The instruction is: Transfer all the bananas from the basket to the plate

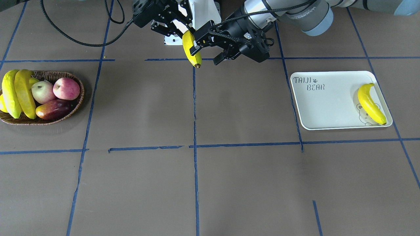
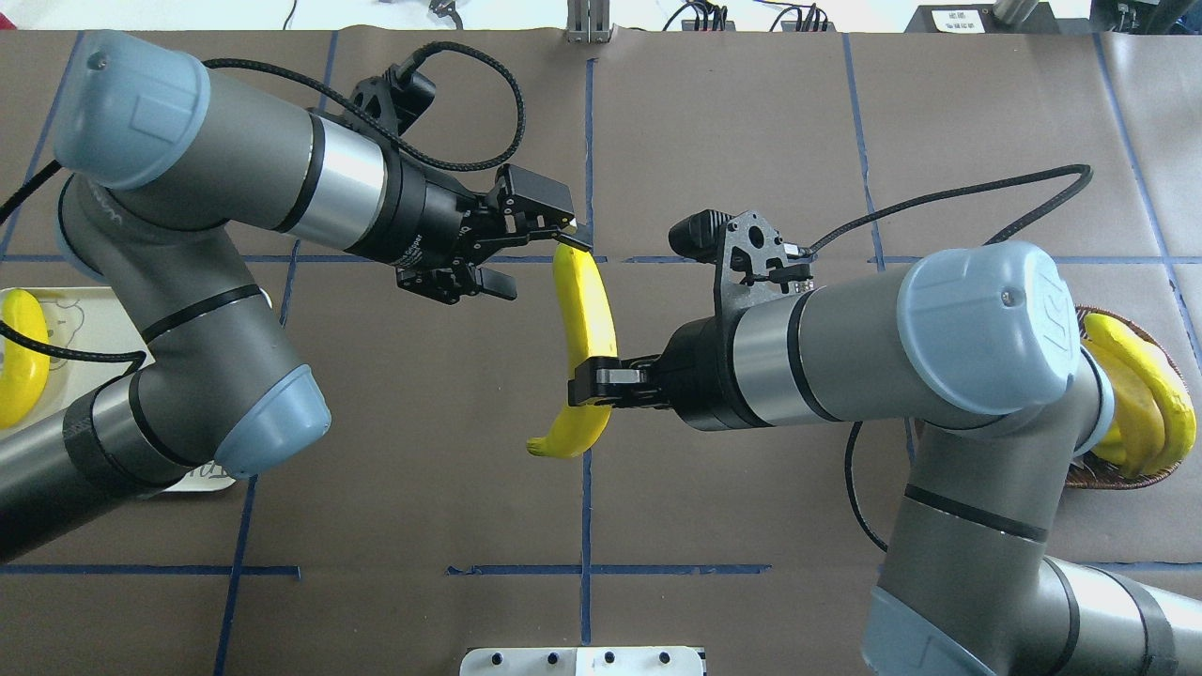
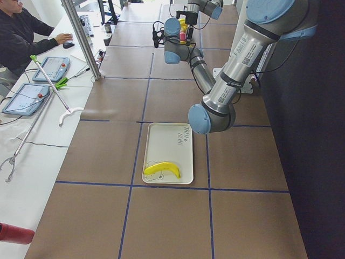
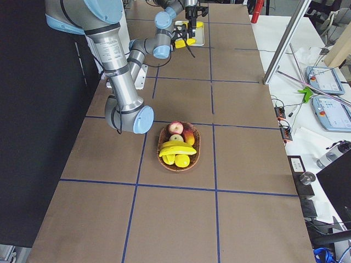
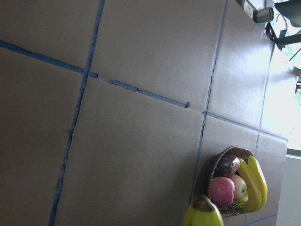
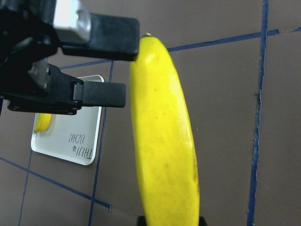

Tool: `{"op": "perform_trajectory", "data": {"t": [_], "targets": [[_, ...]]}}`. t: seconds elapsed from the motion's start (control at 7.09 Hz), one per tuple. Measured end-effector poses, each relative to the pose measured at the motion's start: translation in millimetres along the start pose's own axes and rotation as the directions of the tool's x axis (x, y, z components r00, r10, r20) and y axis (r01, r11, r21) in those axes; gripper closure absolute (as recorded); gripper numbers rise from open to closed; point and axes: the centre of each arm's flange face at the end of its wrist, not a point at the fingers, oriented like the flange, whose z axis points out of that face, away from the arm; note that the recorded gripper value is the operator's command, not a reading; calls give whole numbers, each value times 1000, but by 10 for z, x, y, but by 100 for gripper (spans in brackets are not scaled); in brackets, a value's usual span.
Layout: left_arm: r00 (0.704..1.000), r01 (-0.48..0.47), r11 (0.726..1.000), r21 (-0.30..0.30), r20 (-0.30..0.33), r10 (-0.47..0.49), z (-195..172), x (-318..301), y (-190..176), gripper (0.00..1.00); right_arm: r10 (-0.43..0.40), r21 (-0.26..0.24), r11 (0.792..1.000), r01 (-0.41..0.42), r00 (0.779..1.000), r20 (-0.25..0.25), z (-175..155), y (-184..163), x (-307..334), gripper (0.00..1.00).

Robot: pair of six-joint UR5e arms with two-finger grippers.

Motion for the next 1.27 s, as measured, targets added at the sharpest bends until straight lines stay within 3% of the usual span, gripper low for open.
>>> {"op": "perform_trajectory", "data": {"t": [0.14, 0.28, 0.42, 0.56, 0.7, 0.85, 1.27], "targets": [[1000, -3, 1000, -5, -3, 3, 63, 28, 57, 7, -2, 2, 1000, 2, 1000, 4, -5, 5, -15, 99], [1000, -6, 1000, -19, -3, 6, 137, 36, 135, 31, -3, 2, 1000, 3, 1000, 7, -13, 8, -23, 99], [1000, -8, 999, -34, -3, 7, 201, 43, 215, 93, -4, 2, 1000, 4, 1000, 8, -16, 8, -28, 99], [1000, -9, 999, -44, -4, 9, 229, 43, 267, 100, -4, 3, 1000, 4, 1000, 8, -18, 6, -28, 95], [1000, -13, 999, -50, -8, 13, 231, 44, 300, 100, -4, 3, 1000, 4, 1000, 9, -19, 5, -28, 14], [1000, -16, 999, -52, -11, 15, 228, 38, 308, 100, -5, 4, 1000, 5, 1000, 12, -20, 4, -30, 0], [1000, -16, 999, -44, -13, 15, 193, 27, 273, 100, -5, 6, 1000, 5, 1000, 25, -56, 6, -36, 0]]}}
